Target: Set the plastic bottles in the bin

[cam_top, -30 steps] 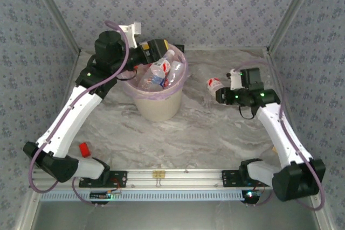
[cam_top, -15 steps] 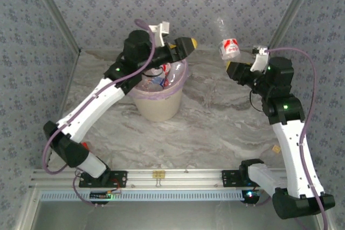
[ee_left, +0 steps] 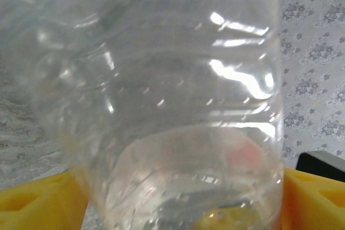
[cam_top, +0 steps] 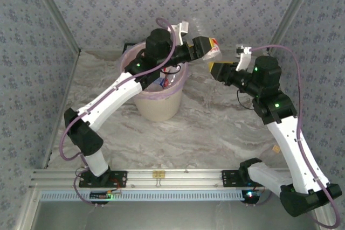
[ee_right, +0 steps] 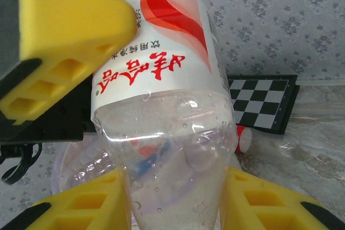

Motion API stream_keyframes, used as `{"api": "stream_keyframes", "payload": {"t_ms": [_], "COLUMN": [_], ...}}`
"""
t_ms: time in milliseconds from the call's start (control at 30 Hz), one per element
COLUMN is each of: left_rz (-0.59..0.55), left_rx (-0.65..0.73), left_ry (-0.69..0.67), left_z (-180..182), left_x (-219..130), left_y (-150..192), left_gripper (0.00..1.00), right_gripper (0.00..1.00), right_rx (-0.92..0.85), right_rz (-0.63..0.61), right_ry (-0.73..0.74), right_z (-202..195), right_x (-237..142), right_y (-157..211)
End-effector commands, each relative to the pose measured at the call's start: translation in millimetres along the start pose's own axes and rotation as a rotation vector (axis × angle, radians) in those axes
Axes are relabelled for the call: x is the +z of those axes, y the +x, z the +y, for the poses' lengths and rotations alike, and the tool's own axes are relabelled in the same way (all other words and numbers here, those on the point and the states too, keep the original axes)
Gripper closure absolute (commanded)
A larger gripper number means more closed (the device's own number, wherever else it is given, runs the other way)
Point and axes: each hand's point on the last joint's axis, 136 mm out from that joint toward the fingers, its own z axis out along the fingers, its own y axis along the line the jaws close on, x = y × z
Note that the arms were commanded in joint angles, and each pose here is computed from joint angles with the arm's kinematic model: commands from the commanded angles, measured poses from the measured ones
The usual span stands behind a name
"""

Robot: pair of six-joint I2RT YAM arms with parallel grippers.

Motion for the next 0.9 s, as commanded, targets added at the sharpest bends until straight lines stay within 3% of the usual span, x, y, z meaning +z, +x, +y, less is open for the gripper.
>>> {"api": "stream_keyframes", "payload": {"t_ms": [0, 300, 367, 500, 633, 867], "left_rz": [-0.04, -0.043, -0.052, -0.058, -0.08, -0.027], "left_rx": [0.018, 0.019, 0.035, 0.093, 0.192, 0.343], "left_ry": [0.072, 0.056, 0.04, -0.006, -0.099, -0.415], "left_z": [-27.4, -26.4, -24.9, -17.0, -6.4, 46.4], "left_x": [-3.1, -4.3, -5.9, -17.4, -53.0, -133.9], "left_y": [-13.7, -14.7, -17.5, -32.7, -66.4, -93.7], "left_gripper": [0.2, 0.43, 0.46, 0.5, 0.58, 0.74], "right_gripper": [0.6, 0.54, 0.42, 0.02, 0.0, 0.0], "right_rx": [-0.01, -0.015, -0.025, -0.083, -0.147, -0.131], "right_rz": [-0.023, -0.003, 0.005, 0.037, 0.066, 0.133], "right_ry": [-0.026, -0.023, -0.029, -0.01, 0.057, 0.142], "right_z": [6.6, 4.8, 5.5, 2.9, -10.5, -47.2], "right_x": [3.4, 8.9, 10.2, 9.8, 1.1, -7.9], "right_y": [-6.0, -1.8, -0.9, 2.8, 10.3, 45.3]}}
